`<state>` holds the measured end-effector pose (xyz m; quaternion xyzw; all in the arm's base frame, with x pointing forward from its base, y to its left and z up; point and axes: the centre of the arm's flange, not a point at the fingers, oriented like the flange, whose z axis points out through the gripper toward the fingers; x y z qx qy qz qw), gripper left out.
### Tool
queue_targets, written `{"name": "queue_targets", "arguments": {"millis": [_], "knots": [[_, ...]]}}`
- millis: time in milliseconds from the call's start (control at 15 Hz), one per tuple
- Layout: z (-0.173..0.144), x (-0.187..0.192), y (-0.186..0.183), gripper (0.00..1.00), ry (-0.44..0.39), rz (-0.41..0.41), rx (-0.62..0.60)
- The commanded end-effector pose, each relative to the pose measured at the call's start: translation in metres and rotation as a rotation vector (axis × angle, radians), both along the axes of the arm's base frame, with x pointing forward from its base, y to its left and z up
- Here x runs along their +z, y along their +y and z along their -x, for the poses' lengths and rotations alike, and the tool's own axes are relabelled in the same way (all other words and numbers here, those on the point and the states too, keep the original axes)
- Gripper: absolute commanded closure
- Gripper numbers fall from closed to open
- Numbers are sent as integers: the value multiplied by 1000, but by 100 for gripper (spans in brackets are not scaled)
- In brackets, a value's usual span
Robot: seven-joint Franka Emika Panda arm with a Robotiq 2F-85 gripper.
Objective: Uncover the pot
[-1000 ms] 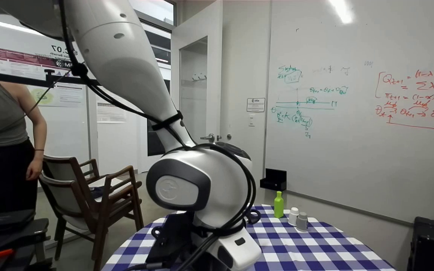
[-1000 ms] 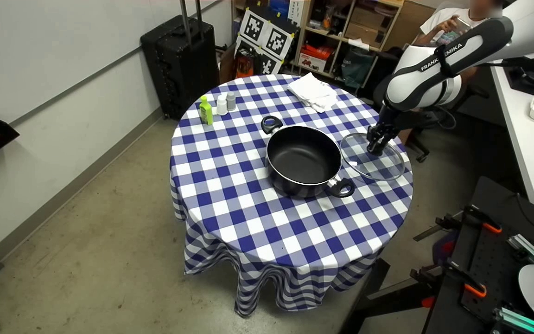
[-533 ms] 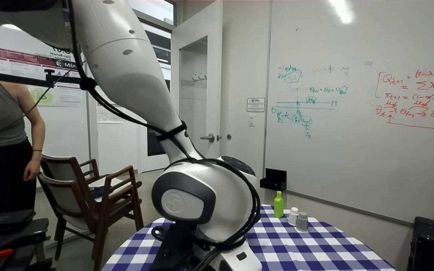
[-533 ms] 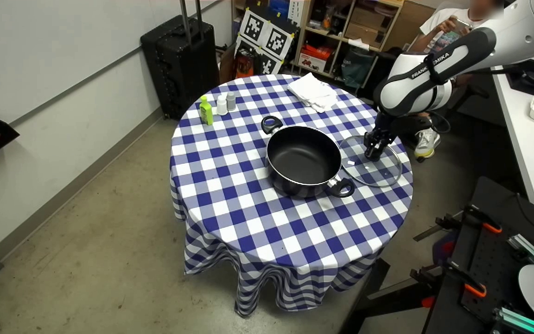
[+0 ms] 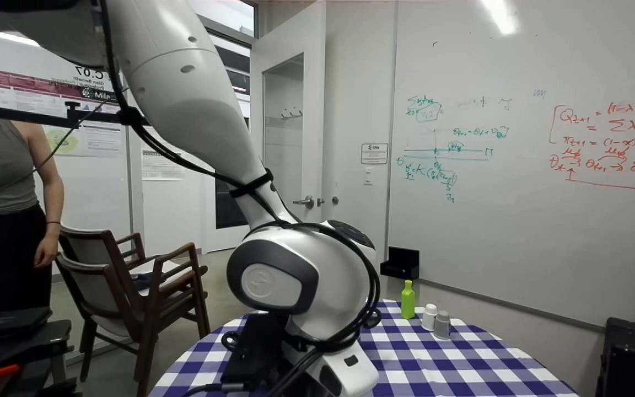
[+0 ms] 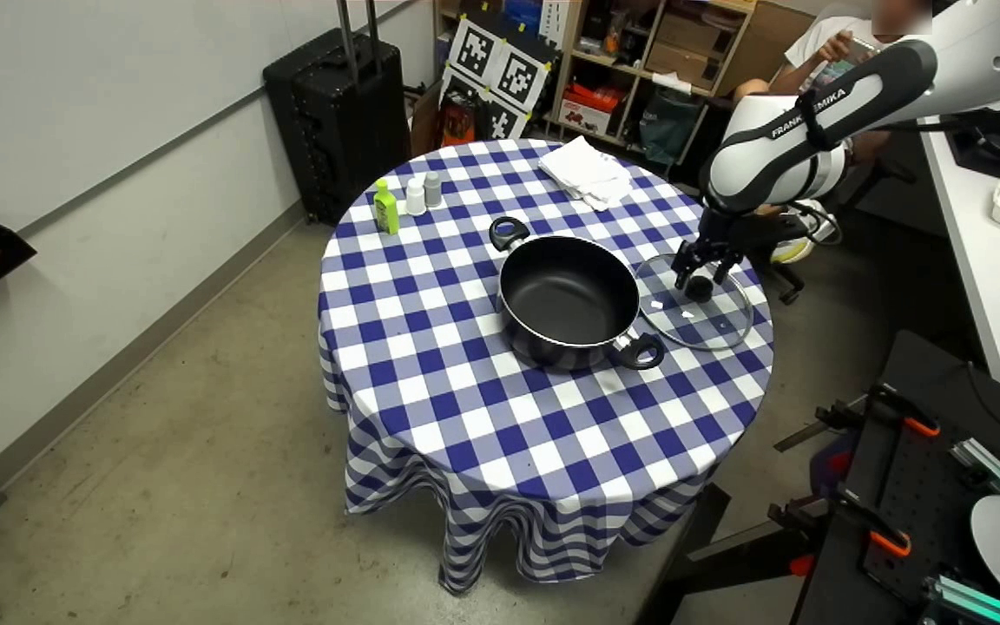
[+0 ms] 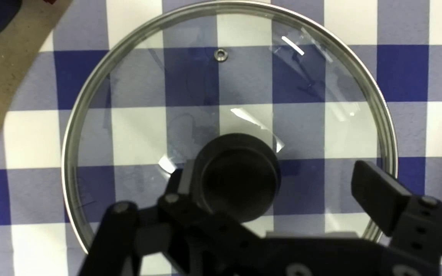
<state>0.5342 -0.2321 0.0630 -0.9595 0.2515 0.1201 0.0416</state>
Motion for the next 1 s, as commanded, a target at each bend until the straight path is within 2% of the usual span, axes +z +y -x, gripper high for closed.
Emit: {"name": "queue_targets", "arguments": {"millis": [0,200,400,733,800,933], "knots": [[28,51,8,0,-17,20,-33],[56,102,7,0,-48,27,-37],[60,156,26,0,-156,-9,120],[57,253,86,0,-264,5,369],[41,213,59,0,-236,9,277],[41,231,70,0,-257,12,292]]}}
